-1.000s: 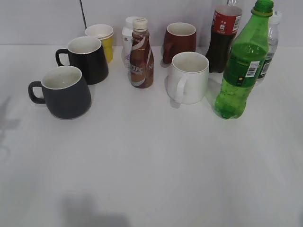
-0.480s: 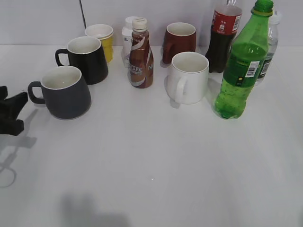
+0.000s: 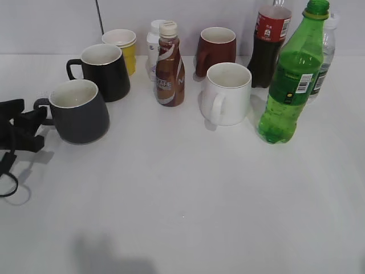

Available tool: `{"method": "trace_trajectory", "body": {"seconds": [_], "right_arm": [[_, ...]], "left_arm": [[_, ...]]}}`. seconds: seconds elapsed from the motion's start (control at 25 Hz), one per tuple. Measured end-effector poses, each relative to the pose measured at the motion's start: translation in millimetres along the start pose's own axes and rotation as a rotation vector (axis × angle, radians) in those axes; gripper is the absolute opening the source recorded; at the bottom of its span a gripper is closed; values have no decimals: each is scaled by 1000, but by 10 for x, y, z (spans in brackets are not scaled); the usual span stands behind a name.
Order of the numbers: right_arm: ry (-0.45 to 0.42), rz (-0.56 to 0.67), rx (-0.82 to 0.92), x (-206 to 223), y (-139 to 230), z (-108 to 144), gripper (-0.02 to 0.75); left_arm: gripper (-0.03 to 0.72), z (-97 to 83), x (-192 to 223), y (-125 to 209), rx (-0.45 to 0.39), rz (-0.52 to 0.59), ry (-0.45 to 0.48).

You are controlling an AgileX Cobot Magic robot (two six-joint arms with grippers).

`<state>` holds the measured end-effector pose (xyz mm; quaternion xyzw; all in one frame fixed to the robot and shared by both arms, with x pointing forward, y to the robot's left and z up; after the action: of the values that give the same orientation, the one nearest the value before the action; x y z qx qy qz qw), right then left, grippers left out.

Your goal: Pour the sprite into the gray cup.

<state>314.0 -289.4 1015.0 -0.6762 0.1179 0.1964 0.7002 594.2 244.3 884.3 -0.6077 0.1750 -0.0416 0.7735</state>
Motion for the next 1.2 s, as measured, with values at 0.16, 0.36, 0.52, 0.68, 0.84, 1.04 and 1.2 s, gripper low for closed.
{"method": "trace_trajectory", "body": {"seconds": [0.16,0.36,0.52,0.68,0.84,1.04,1.2], "right_arm": [[0,0,0,0,0,0,588],[-6,0,3,0,1,10,588],[-28,1,4,-1,1,51,588],[-80,-110,-38,-30,-257,151,588],[-65,-370,-88,27,-904,162,588],[-37,-586,-70,271,-1554,139,588],[-18,-624,-22,597,-1724,92,588]], "left_arm": [[337,-3,163,28,11,-3,20],[69,-42,216,15,35,-12,49],[57,-83,198,-33,53,-26,72],[47,-75,82,-193,76,-50,68],[47,-30,-31,-520,108,-136,49],[47,6,-142,-794,139,-203,32],[46,12,-202,-868,164,-195,32]]}}
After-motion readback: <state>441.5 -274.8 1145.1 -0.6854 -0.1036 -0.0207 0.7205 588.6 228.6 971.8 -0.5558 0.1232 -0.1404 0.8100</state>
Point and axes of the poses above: a point on each arm's last joint axis where the gripper is mounted, x pointing out along that axis toward the gripper, z along the wrist's bending axis when the last joint is at zero, y = z × x, the point moved 9 cm from there along x, pointing out along that axis toward the gripper, and after that the axes turned 4 degrees about x, right-handed, at the moved point
